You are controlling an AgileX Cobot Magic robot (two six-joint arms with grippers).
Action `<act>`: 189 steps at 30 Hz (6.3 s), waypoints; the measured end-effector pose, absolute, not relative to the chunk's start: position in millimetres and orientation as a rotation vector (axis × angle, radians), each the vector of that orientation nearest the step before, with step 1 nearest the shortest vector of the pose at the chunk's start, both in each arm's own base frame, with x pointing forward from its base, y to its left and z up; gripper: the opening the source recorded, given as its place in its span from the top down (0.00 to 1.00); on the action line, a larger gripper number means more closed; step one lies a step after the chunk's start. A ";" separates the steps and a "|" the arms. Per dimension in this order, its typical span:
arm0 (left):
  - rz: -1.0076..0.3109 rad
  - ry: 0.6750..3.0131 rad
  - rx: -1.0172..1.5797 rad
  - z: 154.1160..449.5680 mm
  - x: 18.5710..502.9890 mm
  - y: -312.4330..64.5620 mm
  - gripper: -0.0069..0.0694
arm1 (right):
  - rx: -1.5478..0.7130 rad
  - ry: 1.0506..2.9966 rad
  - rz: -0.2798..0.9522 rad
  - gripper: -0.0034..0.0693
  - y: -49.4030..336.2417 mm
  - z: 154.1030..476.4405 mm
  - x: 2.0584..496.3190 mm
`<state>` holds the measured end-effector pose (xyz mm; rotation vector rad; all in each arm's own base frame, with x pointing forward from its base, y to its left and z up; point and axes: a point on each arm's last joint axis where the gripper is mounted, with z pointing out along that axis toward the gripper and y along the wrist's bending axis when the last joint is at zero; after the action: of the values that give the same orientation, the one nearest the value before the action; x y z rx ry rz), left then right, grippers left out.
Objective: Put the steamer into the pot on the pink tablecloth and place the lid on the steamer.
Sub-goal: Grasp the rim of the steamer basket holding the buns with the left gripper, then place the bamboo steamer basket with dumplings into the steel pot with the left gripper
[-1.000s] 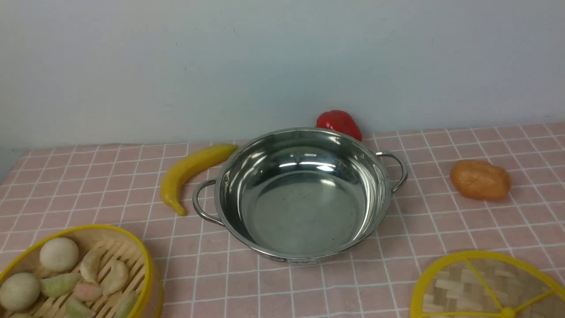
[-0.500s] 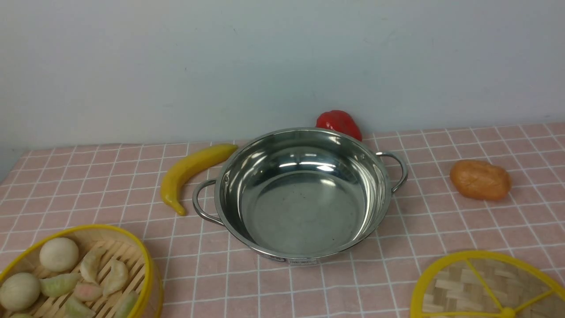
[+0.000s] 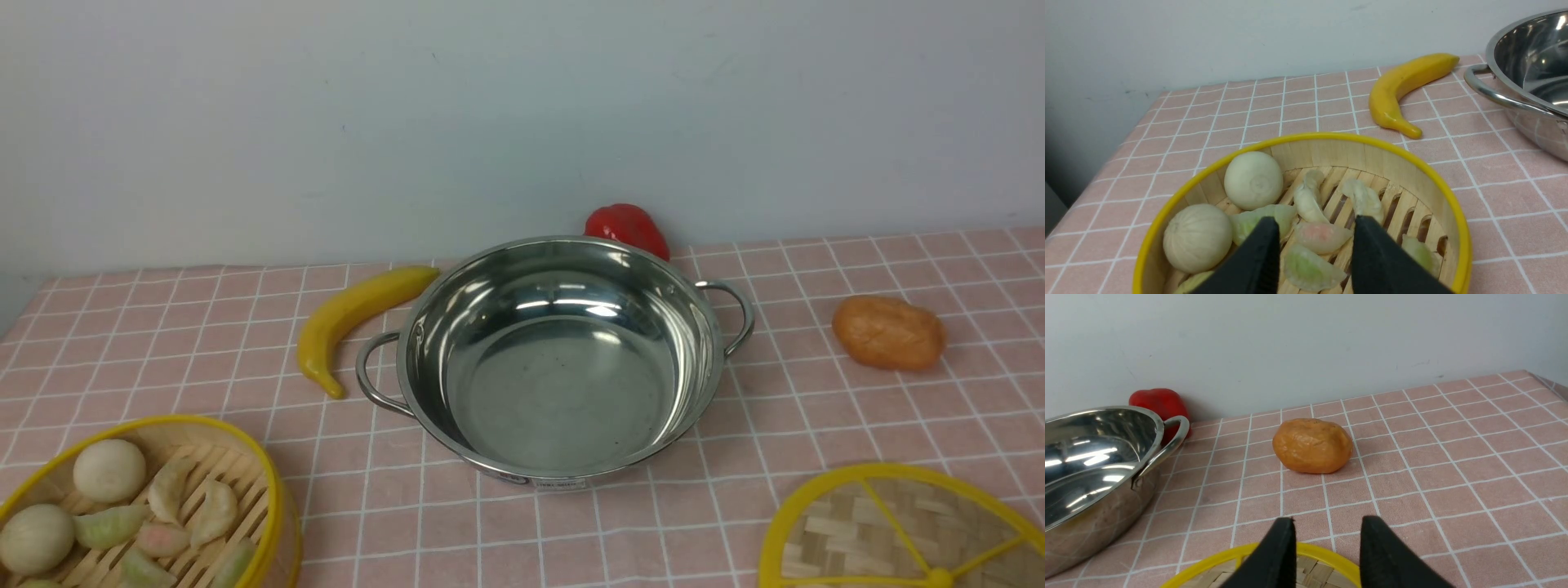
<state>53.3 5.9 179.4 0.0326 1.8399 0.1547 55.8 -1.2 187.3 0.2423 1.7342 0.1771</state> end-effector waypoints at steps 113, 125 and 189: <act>-0.166 2.897 1.052 206.8 206.1 -12.4 0.59 | -0.249 1.774 0.447 0.62 37.4 309.1 63.2; -0.132 2.931 1.077 194.4 213.2 -9.4 0.59 | -0.256 1.773 0.439 0.62 37.3 309.0 63.2; 0.175 2.312 1.805 273.7 311.3 -253.5 0.86 | -0.319 1.772 0.465 0.62 40.5 308.5 61.0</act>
<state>311.3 -253.5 273.7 1.8051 2.3122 0.1746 61.0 40.5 308.5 -0.3189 1.7718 0.4654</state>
